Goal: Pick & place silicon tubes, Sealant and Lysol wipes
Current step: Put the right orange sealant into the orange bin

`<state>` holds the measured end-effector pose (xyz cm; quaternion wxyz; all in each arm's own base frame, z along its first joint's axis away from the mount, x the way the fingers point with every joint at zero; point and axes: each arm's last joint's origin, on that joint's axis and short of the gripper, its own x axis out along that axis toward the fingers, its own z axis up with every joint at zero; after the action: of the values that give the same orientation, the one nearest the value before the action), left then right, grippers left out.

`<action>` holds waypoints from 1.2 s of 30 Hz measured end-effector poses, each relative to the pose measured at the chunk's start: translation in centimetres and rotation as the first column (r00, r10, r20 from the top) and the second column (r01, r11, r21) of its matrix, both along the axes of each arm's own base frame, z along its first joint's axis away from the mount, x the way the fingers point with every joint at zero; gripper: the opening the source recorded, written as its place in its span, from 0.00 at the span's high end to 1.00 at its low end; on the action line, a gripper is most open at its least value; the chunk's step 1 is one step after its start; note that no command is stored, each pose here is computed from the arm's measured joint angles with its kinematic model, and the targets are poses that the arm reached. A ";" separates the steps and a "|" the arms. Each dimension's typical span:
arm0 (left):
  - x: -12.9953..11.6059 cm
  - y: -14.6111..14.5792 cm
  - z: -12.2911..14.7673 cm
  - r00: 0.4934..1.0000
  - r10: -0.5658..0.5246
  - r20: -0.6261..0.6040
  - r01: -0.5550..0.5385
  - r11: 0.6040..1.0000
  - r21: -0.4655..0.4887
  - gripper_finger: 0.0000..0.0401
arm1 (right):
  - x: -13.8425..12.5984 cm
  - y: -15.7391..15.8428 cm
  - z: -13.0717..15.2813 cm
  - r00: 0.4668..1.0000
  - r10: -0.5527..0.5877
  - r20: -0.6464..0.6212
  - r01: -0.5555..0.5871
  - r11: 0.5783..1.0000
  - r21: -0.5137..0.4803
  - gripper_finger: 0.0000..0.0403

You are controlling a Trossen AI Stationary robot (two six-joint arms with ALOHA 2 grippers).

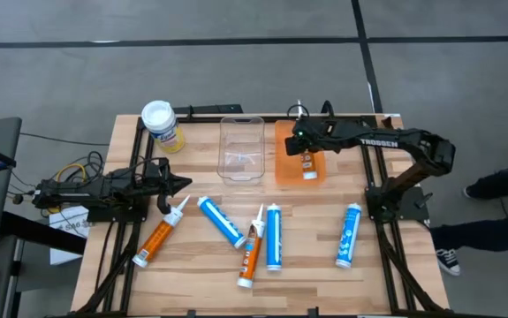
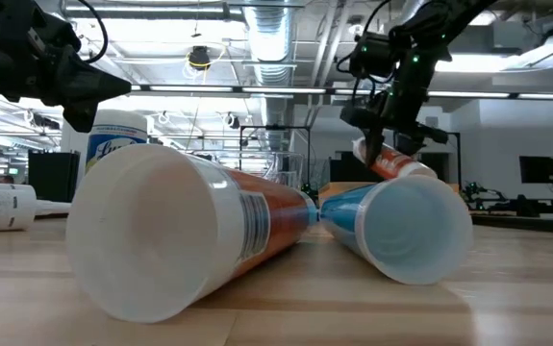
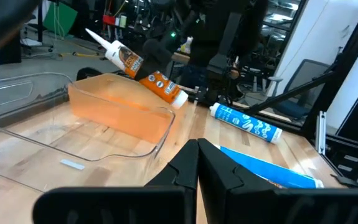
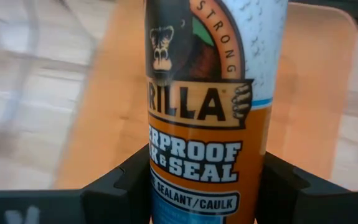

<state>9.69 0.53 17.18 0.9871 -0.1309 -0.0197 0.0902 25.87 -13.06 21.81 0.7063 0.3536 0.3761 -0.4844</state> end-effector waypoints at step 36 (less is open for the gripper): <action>0.0 0.0 0.0 1.000 -0.005 -0.001 0.005 1.000 0.003 1.00 | 1.2 -0.4 -5.5 0.959 -0.208 -0.192 0.209 0.978 -0.018 0.48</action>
<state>9.69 0.52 17.17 0.9875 -0.1296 -0.0189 0.0880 27.06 -13.43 16.31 0.6112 0.3433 0.4039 -0.5877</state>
